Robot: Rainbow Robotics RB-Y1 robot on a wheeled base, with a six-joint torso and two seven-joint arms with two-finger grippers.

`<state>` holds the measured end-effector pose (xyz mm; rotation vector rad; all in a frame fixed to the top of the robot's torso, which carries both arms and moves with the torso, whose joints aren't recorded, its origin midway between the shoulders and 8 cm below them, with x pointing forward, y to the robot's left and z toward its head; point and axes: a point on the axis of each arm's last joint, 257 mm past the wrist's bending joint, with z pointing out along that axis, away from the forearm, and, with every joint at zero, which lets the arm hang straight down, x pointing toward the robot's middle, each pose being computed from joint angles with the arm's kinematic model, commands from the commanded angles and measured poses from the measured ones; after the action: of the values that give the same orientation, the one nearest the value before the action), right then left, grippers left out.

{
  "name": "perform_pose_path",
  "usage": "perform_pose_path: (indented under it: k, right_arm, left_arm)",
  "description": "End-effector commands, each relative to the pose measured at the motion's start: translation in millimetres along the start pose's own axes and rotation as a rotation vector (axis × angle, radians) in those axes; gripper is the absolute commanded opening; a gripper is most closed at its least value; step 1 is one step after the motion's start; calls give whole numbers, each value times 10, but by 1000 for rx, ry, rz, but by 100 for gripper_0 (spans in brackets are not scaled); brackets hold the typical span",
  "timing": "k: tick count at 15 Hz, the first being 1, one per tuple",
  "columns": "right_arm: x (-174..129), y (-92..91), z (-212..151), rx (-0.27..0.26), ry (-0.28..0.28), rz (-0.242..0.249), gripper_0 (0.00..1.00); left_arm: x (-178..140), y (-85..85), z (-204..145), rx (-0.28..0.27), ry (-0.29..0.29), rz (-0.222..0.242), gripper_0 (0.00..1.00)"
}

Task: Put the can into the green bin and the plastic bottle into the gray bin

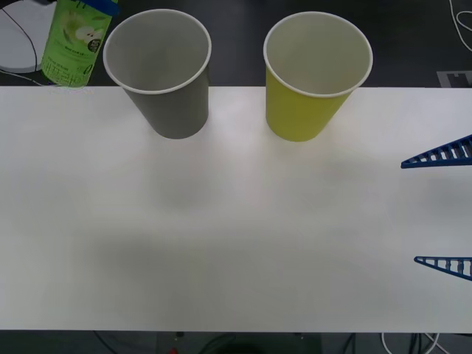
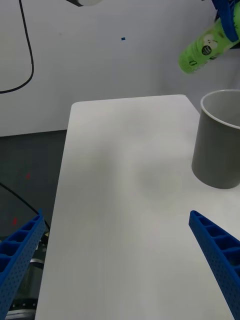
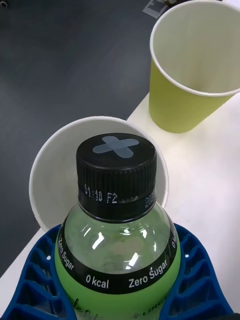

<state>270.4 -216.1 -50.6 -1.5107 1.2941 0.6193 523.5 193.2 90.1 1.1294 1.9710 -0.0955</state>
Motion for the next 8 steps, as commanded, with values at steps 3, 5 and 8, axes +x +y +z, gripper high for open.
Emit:
perform_pose_path:
  k: [3,5,8]
  right_arm:
    - [0,0,0,0,0,0,100]
    - [0,0,0,0,0,0,100]
    - [0,0,0,0,0,0,100]
  left_arm:
    - [-165,45,139,19,8,0,0]
    - [-205,74,210,32,3,-4,0]
    - [-257,91,299,28,3,-1,0]
